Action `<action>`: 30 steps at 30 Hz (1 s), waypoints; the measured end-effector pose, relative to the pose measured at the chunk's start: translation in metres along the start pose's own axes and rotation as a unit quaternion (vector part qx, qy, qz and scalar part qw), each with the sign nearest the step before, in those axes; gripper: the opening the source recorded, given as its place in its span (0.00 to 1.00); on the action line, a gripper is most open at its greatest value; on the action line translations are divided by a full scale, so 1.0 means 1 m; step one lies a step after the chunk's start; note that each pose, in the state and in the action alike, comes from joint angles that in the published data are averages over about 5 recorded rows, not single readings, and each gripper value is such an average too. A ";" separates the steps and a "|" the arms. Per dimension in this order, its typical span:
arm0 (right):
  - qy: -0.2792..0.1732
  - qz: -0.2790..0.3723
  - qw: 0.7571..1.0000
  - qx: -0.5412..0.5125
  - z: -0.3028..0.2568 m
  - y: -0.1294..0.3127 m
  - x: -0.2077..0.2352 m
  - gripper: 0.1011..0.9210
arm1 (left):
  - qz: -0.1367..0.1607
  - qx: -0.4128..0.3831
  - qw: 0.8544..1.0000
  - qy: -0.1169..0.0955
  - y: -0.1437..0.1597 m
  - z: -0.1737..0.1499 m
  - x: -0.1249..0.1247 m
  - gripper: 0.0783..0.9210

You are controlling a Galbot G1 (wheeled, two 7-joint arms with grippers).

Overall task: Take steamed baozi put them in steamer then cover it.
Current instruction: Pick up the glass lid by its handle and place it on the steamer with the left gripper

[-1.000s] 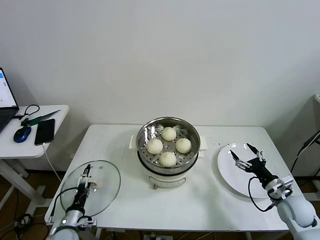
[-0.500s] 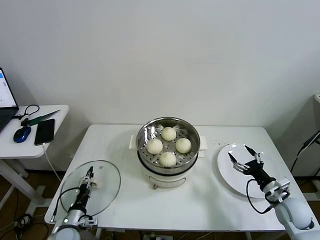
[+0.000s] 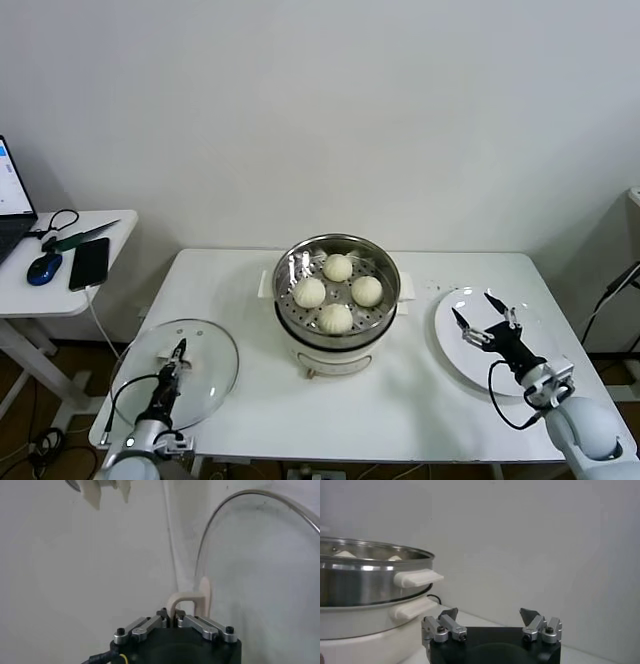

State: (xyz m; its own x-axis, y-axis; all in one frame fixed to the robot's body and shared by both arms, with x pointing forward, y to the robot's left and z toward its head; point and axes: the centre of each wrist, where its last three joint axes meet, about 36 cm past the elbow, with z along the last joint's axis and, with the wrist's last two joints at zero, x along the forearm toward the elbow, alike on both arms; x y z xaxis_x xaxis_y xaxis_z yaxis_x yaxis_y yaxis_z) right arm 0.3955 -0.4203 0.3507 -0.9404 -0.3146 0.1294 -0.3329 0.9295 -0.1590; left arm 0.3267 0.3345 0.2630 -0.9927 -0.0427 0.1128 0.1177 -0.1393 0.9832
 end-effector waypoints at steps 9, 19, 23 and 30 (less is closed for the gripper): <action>-0.001 0.004 1.000 0.005 -0.001 -0.006 -0.001 0.88 | -0.030 0.020 0.999 0.017 0.031 -0.005 0.017 0.09; -0.001 0.007 1.000 0.013 -0.002 -0.013 -0.006 0.88 | -0.079 0.044 0.995 0.038 0.087 -0.018 0.040 0.09; 0.001 0.007 1.000 0.017 -0.002 -0.016 -0.008 0.88 | -0.099 0.049 0.993 0.048 0.113 -0.025 0.043 0.09; 0.005 0.009 1.000 0.024 -0.001 -0.020 -0.013 0.88 | -0.117 0.047 0.990 0.058 0.151 -0.048 0.041 0.09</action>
State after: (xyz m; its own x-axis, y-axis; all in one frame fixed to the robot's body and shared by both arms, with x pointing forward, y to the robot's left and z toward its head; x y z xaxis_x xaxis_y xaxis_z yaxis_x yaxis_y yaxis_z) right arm 0.4141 -0.4348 0.3535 -0.9456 -0.2959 0.1351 -0.3191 0.9246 -0.2081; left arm 0.3047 0.2638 0.4090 -0.9821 -0.1341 -0.1321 -0.1242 -0.0659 0.9901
